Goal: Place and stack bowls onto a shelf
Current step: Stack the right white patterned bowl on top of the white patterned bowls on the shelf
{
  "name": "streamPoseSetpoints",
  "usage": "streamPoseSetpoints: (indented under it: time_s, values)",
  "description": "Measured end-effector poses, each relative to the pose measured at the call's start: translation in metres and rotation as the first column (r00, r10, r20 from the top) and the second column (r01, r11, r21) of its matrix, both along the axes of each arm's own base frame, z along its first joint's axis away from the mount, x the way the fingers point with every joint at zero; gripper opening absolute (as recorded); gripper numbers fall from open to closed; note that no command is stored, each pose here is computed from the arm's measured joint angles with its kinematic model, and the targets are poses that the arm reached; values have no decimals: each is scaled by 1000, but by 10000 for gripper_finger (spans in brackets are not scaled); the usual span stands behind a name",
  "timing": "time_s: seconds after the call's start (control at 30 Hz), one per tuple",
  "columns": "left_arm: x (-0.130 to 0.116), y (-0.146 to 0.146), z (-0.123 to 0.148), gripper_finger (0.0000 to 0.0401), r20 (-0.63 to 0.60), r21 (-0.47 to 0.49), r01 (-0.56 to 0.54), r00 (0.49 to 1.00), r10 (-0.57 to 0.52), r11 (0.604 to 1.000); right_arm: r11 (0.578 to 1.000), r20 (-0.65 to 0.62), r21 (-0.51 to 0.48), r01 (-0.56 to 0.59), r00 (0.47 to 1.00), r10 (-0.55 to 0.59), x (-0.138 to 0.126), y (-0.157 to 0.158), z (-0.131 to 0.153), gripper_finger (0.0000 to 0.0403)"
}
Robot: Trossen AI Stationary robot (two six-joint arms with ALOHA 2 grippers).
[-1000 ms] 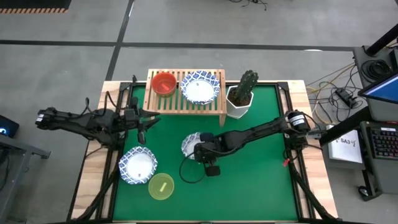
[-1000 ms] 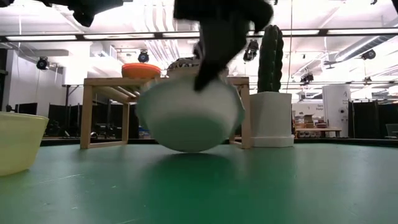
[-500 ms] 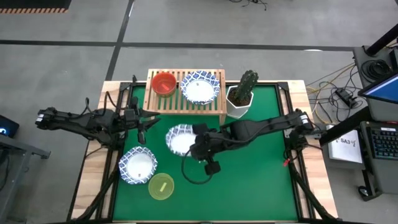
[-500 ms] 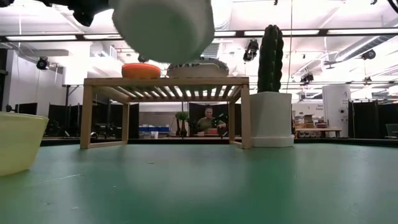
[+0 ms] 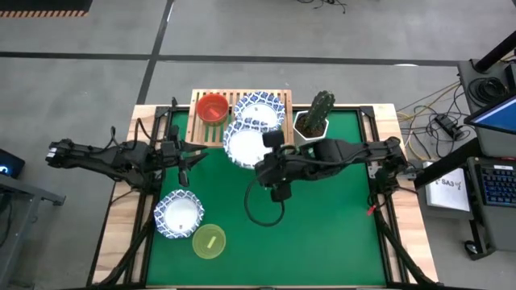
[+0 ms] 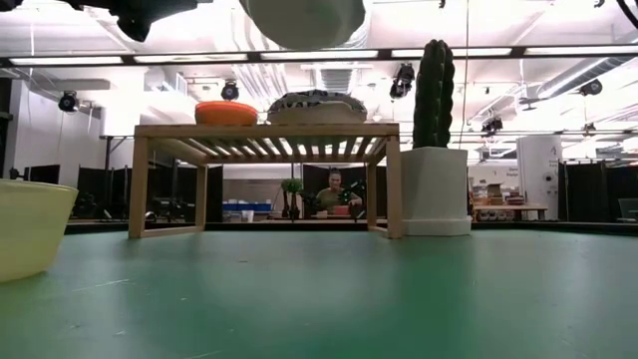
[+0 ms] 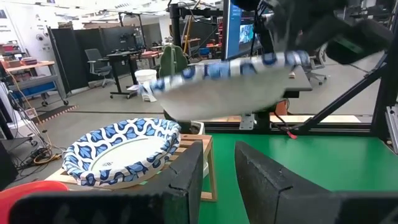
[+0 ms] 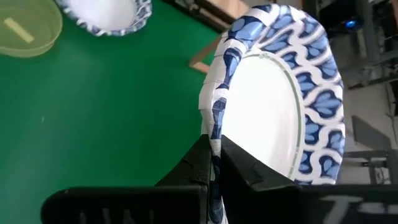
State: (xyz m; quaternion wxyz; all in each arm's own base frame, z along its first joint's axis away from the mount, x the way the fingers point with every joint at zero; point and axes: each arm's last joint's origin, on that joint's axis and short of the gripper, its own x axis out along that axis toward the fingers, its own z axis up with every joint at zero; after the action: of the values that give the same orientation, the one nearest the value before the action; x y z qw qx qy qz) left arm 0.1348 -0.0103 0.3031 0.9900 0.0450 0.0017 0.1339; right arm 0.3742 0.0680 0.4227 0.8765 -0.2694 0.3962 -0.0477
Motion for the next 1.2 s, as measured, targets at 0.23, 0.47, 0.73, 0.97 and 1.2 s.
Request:
streamPoseSetpoints:
  time_s: [0.23,0.47,0.73,0.97,1.2]
  values:
    - [0,0,0,76,-1,3,0,1000,0,1000,998,7,-25,60,998,-60,1,-34,6,11]
    - [0,0,0,76,-1,3,0,1000,0,1000,981,-43,-43,190,981,-192,11,-90,-8,11]
    - [0,0,0,76,-4,15,1,1000,-1,1000,966,-109,-14,259,960,-259,18,-134,-30,11]
    - [0,0,0,76,-5,17,0,1000,0,1000,953,-127,32,303,946,-297,23,-147,-41,11]
    - [0,0,0,76,-5,17,1,1000,0,1000,948,-151,30,317,939,-309,31,-153,-52,38]
